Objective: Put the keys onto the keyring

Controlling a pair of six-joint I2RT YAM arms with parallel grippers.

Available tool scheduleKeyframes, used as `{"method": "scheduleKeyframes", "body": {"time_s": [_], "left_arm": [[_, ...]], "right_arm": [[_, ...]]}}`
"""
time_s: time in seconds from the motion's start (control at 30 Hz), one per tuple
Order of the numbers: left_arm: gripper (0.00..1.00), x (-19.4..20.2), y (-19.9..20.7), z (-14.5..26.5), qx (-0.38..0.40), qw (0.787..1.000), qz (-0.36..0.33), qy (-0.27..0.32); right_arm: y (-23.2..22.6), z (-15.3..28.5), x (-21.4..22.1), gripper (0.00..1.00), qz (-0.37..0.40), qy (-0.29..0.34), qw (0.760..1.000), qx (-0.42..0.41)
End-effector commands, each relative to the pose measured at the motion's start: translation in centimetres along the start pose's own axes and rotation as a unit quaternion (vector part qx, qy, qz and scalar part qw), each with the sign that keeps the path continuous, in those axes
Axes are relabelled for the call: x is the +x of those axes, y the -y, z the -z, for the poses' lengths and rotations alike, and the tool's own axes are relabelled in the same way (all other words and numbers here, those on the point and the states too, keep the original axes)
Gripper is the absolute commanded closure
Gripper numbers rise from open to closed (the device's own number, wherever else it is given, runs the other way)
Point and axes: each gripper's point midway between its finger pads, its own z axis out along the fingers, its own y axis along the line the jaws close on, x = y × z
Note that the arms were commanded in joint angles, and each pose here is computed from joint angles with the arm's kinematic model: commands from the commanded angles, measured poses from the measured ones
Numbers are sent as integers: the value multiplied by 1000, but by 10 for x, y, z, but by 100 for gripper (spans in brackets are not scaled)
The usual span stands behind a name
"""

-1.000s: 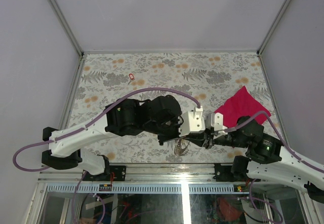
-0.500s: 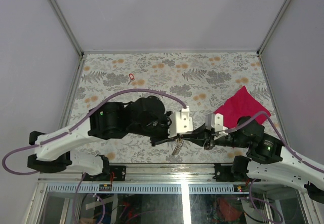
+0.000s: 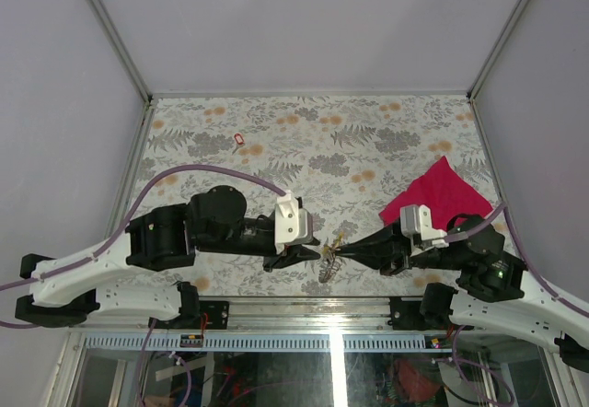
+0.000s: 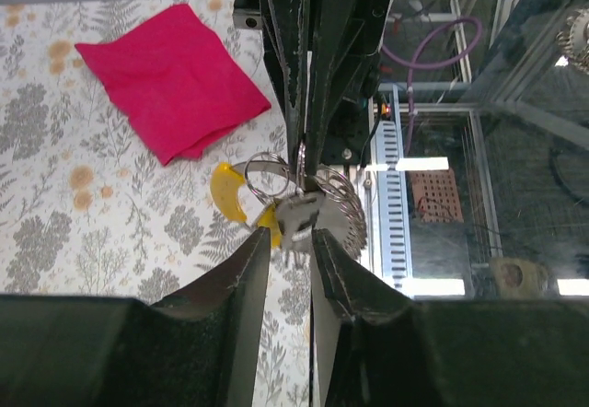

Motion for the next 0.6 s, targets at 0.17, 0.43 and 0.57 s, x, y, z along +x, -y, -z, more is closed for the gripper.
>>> {"method": "scheduleKeyframes", "body": {"time_s": [0.17,0.43,0.57], "left_arm": [[74,-42,7,1,17,995,-12,102],[74,-40,10,-5,29,994,-10,101],[74,-38,10,-9,32,995,-9,98]], "right_arm": [[-13,0,-50,100,6,93,995,-31],[-14,-2,-53,100,3,99,994,-37],[-13,-2,-55,100,1,110,993,-33]]}}
